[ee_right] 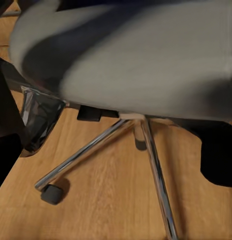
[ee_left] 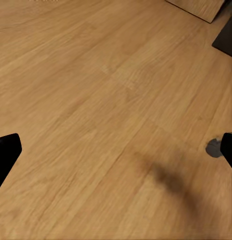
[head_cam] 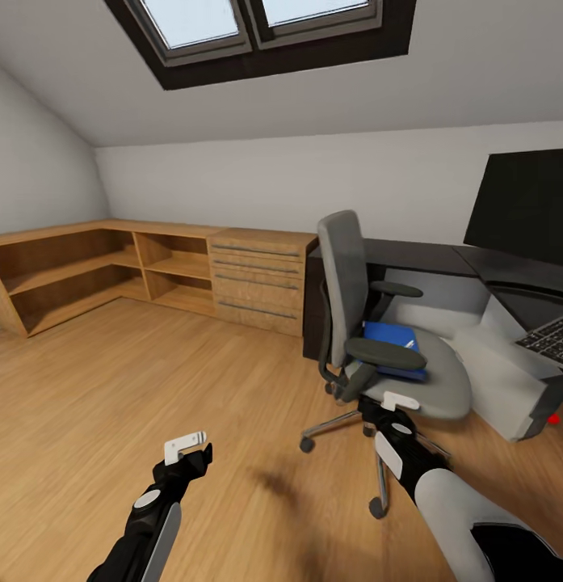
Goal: In the bedroom, organize the workspace by keeping the computer under the desk, ensuring the monitor is on the desk, placing the keyboard on the desk next to the monitor, placing the mouse on the desk next to the keyboard, moving the folder from the swivel chair onto the desk next to the mouse, stacking the notebook on top of the folder with the pen on top of the notebook, and positioning the swivel chair next to the desk.
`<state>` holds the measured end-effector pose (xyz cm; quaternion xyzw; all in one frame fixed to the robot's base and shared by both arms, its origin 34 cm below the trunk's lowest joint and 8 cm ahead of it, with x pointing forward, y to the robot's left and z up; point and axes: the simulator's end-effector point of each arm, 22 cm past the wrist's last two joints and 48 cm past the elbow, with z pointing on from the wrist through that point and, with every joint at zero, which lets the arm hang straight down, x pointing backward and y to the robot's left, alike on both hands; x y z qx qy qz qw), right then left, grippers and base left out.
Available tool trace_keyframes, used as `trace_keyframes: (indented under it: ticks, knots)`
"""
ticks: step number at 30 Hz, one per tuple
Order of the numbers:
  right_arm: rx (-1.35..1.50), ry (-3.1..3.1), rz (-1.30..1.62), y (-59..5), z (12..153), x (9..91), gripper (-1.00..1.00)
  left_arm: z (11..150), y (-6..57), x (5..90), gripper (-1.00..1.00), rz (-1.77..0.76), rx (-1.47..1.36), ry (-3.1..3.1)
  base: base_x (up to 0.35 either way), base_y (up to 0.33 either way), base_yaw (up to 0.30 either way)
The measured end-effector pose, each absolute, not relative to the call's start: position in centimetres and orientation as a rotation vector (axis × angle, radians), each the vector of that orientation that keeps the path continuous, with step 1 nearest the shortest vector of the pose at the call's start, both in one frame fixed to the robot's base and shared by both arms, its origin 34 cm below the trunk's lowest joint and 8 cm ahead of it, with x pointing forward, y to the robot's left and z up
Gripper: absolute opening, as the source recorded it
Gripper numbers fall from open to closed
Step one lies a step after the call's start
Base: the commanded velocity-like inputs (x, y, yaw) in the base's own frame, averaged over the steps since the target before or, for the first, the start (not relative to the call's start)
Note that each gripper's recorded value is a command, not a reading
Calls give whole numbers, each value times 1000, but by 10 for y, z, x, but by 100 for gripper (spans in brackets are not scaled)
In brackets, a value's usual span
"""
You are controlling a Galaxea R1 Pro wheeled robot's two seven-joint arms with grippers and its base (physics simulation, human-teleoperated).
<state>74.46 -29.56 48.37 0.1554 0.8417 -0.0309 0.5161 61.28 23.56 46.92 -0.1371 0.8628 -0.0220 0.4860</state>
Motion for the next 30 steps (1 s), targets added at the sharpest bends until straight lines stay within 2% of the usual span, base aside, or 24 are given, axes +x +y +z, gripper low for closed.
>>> trace_keyframes:
  ticks: [30]
  knots:
    - [412,2004,-60,-303,495,743,100,484,267,613,100,-21,-404,2057,0,0,-244]
